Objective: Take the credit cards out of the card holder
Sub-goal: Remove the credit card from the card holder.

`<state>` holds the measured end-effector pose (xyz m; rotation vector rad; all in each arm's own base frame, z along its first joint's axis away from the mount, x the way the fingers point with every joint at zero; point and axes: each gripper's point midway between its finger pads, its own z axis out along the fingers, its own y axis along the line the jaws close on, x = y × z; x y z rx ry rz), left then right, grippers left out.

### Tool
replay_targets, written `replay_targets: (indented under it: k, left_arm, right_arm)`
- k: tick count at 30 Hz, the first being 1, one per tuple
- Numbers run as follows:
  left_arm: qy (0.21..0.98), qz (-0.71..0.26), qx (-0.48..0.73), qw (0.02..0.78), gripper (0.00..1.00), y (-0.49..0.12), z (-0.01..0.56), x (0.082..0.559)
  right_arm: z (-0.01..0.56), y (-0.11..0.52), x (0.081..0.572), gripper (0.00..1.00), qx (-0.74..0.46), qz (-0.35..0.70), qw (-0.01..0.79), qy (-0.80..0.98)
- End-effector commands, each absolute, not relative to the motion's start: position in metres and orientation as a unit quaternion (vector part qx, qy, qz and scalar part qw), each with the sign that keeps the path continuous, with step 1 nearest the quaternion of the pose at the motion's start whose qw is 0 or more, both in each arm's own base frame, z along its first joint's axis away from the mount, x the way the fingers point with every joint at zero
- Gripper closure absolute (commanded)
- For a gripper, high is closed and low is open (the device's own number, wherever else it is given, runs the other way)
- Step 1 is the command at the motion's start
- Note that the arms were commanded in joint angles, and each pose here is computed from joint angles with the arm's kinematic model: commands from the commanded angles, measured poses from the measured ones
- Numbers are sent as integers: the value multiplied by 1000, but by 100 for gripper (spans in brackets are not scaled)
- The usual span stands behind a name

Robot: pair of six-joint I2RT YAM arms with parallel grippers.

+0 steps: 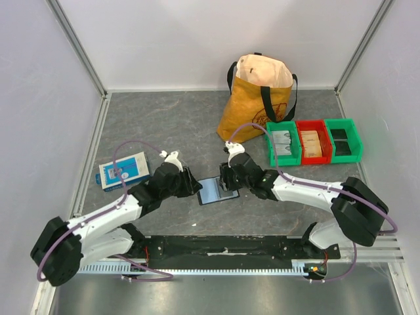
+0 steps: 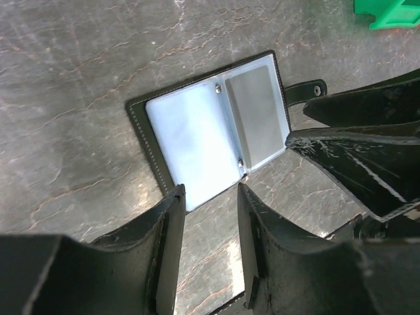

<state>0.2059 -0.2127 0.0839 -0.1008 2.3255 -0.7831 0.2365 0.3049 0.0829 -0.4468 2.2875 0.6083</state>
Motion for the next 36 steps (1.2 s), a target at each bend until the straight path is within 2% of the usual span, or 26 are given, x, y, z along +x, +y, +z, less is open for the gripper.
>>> replay_targets:
  k: [1,7,17,28,33,36]
  left_arm:
    - [883,-332,-4,332,57,-241,100,219]
    - [902,-311,12,300,58,-251,71,225]
    - [926,-282,-1,251,60,-240,25,208]
    - [928,-285,-5,239,61,-238,18,200]
    - [927,-288,-5,242,62,-237,19,199]
    - [927,-287,-6,242,62,-236,19,199]
  right_arm:
    - [62,274,241,47,-150,178,354,906]
    - [43,268,239,46,-150,161,336,916]
    - [26,273,233,47,-155,171,315,921]
    - [33,281,231,53,-159,192,313,917]
    - [50,273,237,46,-153,175,336,913]
    - [59,274,240,46,-150,180,346,908]
